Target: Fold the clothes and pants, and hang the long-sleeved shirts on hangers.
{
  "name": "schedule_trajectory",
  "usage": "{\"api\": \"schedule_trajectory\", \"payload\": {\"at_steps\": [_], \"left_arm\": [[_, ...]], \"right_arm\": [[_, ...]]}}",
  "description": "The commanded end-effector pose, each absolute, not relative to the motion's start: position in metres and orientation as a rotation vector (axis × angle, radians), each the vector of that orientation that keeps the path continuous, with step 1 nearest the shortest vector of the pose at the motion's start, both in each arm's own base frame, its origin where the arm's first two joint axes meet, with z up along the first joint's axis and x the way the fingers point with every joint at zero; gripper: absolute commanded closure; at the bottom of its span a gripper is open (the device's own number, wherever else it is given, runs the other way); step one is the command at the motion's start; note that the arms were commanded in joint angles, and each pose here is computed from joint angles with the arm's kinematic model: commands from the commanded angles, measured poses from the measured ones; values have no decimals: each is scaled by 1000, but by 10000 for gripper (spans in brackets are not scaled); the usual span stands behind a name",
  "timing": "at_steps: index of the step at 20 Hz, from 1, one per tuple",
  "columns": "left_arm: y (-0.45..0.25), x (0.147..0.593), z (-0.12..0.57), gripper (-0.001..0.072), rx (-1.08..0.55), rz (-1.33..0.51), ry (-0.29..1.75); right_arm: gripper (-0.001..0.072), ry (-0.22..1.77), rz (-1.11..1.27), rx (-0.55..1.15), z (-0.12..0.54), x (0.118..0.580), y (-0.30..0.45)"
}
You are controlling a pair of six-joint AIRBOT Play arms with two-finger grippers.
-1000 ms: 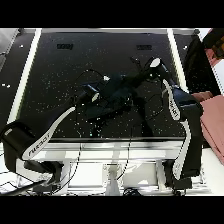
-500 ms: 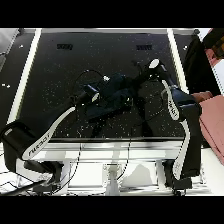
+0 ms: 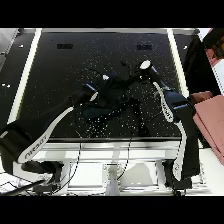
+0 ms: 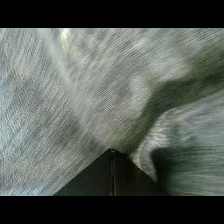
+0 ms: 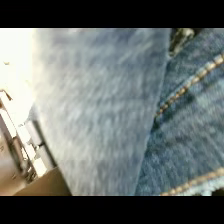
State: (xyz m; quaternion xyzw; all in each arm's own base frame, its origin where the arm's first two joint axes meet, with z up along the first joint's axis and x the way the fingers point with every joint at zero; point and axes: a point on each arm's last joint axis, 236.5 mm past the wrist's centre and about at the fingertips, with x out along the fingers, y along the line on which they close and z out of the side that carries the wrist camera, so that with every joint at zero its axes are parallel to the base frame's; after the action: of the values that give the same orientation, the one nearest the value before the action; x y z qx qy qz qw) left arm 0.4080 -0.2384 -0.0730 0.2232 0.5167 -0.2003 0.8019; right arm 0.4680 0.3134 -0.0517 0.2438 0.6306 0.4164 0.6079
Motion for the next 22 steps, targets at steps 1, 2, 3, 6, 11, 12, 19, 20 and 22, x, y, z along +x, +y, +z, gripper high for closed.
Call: {"api": "schedule_trajectory", "payload": {"at_steps": [1,2,3,6,11,12,19,20,22], "left_arm": [[-228,426,-18,692,530,-404,966],[-225,428,7,692,534,-396,910],[-220,430,35,692,539,-386,849],[-203,429,114,692,549,-346,675],[-152,410,221,692,489,-246,460],[-137,406,237,692,468,-218,435],[-40,382,298,692,369,-5,339],[-32,380,297,692,364,15,354],[-24,377,286,692,365,37,406]], "right_arm": [[677,1374,963,591,-24,487,298],[677,1340,946,600,-12,496,284],[676,1303,928,609,2,504,268],[677,1167,853,635,56,529,204],[677,977,658,679,151,532,74],[677,947,573,686,166,528,41],[676,815,-88,706,219,443,-180],[676,802,-167,724,222,426,-205],[676,816,-272,747,218,393,-240]]}}
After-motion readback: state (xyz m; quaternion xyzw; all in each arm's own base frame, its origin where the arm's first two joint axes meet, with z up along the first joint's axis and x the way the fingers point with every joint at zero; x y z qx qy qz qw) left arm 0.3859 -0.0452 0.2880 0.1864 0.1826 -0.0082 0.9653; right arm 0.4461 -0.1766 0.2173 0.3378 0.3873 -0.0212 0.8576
